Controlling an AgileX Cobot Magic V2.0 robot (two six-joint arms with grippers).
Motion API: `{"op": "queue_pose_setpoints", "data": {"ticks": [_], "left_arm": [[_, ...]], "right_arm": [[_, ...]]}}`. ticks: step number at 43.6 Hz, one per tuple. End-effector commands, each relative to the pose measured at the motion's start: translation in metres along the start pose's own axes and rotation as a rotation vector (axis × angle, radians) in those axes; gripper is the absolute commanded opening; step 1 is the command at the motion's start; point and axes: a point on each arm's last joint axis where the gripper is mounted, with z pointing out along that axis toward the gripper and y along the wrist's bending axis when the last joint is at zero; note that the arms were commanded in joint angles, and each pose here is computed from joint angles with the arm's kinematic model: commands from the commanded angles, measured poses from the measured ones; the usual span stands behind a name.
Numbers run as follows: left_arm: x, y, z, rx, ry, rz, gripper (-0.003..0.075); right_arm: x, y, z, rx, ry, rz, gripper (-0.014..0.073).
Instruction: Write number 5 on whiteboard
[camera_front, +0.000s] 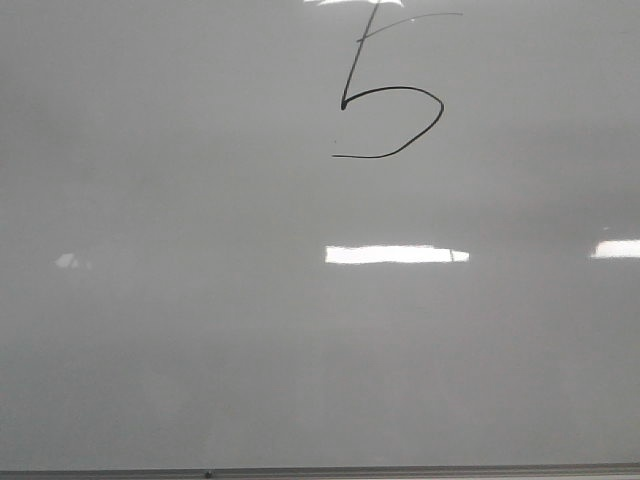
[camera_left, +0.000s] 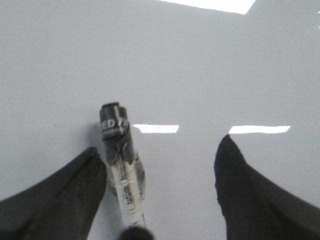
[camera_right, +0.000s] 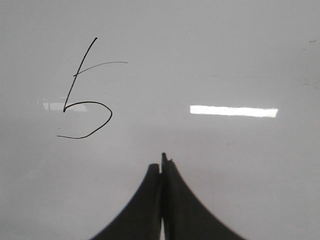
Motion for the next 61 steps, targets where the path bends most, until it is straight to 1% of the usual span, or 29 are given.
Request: {"op": "queue_pose_setpoints", "data": {"ticks": [1,8,12,14,16,18,24,28,32,36,43,49,61], "left_arm": [[-0.028,-0.016,-0.018,-0.004,-0.150,0.035,0.0349],[-0.037,-0.039,-0.048,-0.065,-0.217,0.077,0.0192],[-0.037,-0.053,-0.060,-0.087,-0.253,0.123,0.0102],[-0.036,-0.059,-0.064,-0.103,-0.257,0.128,0.0058],[-0.034,-0.067,-0.069,-0.095,-0.258,0.120,0.0010],[-0.032,-0.074,-0.071,-0.100,-0.249,0.129,-0.0021],[-0.025,-0.093,-0.080,-0.090,-0.150,0.194,-0.0020],[-0.023,-0.107,-0.088,-0.024,-0.113,0.186,-0.0020],[-0.023,-0.115,-0.097,0.027,-0.112,0.177,-0.0020],[-0.026,-0.114,-0.106,0.018,-0.127,0.159,-0.0020],[-0.026,-0.106,-0.122,-0.067,-0.169,0.168,-0.0020],[-0.026,-0.103,-0.132,-0.114,-0.197,0.172,-0.0020],[-0.028,-0.103,-0.138,-0.116,-0.214,0.173,-0.0020]], "right_arm": [[-0.015,-0.001,-0.001,0.021,-0.093,0.011,-0.0071],[-0.015,-0.001,-0.001,0.021,-0.093,0.011,-0.0071],[-0.015,-0.001,-0.001,0.021,-0.093,0.011,-0.0071],[-0.015,-0.001,-0.001,0.021,-0.093,0.011,-0.0071],[-0.015,-0.001,-0.001,0.021,-0.093,0.011,-0.0071],[-0.015,-0.001,-0.001,0.021,-0.093,0.011,-0.0071],[-0.015,-0.001,-0.001,0.021,-0.093,0.011,-0.0071],[-0.015,-0.001,-0.001,0.021,-0.093,0.011,-0.0071],[-0.015,-0.001,-0.001,0.021,-0.093,0.011,-0.0071],[-0.015,-0.001,-0.001,0.021,-0.093,0.011,-0.0071],[-0.015,-0.001,-0.001,0.021,-0.093,0.011,-0.0071],[-0.015,-0.001,-0.001,0.021,-0.093,0.011,-0.0071],[-0.015,-0.001,-0.001,0.021,-0.093,0.011,-0.0071]]}}
